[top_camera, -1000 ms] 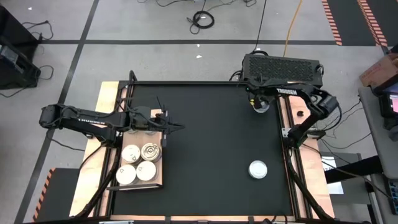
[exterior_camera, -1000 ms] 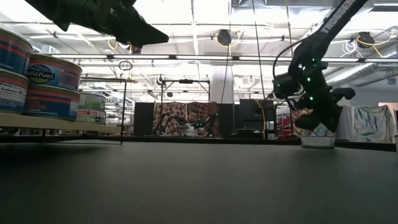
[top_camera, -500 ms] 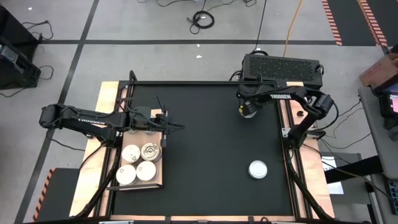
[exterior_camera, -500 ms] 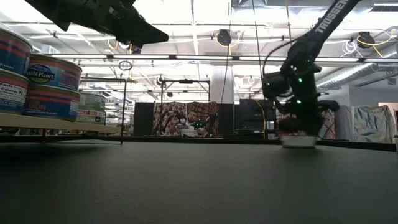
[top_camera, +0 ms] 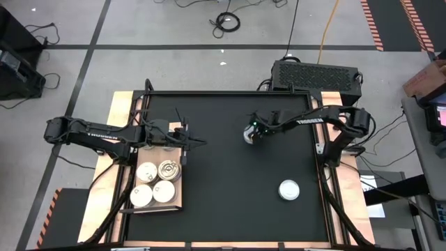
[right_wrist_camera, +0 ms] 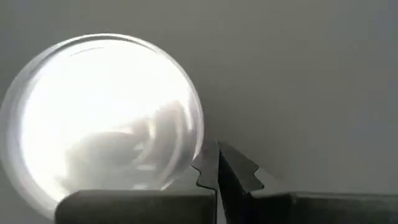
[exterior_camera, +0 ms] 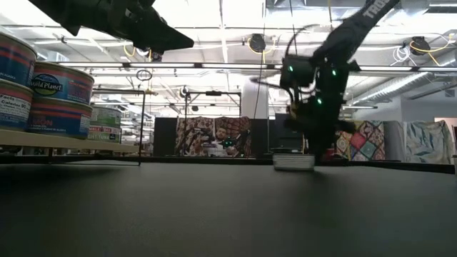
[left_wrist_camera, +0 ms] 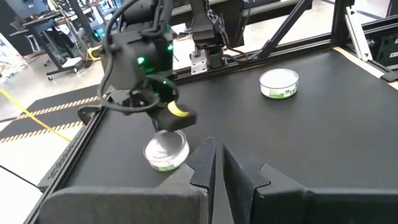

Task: Stack canned seafood by type on shelf
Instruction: Move the top green tuna can to the center of the table, then move the bottom green tuna can to the center of the table

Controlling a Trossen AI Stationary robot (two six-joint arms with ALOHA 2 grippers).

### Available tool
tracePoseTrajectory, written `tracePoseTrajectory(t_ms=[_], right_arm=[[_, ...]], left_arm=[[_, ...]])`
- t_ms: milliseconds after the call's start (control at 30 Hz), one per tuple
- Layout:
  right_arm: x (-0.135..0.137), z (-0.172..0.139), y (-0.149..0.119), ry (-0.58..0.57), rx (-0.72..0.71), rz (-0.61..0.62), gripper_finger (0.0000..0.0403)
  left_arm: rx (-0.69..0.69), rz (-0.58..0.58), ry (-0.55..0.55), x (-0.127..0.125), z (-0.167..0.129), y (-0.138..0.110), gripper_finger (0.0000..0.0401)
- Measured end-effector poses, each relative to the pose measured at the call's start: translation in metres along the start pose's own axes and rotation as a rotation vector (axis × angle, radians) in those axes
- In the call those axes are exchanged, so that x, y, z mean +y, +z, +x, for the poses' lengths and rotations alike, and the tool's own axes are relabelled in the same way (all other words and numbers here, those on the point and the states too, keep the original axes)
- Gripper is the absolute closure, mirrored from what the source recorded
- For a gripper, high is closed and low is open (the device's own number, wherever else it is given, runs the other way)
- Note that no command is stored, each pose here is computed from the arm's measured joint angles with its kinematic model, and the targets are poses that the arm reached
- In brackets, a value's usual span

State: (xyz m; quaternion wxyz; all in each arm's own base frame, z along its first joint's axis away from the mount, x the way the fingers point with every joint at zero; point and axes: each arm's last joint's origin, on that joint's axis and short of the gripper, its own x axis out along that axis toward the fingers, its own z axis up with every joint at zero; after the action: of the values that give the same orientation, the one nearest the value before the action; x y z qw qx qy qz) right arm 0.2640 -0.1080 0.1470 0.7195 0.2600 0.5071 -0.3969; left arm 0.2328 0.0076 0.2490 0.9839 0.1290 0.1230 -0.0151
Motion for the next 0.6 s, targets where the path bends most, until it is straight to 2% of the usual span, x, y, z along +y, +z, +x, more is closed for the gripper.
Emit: tracePoseTrajectory(t_ms=[200,300,467,600], right_arm=[[0.032,-0.049,0.001,0.06,-0.026,-0.14,0.0403],[0.046,-0.081,-0.008,0.105,0.008,-0.266,0.0403],[0.073,-0.121,-0.051,0.304,0.165,-0.475,0.0403],[0.091,-0.137,-0.097,0.474,0.366,-0.484,0.0403]], left_arm=[[0.0,0.001,0.0,0.0,0.0,0.0,0.0368],[0.0,0.001,0.0,0.0,0.0,0.0,0.0368],[0.001,0.003,0.0,0.0,0.0,0.0,0.0368],[0.002,0.007,0.0,0.0,0.0,-0.001,0.0368]])
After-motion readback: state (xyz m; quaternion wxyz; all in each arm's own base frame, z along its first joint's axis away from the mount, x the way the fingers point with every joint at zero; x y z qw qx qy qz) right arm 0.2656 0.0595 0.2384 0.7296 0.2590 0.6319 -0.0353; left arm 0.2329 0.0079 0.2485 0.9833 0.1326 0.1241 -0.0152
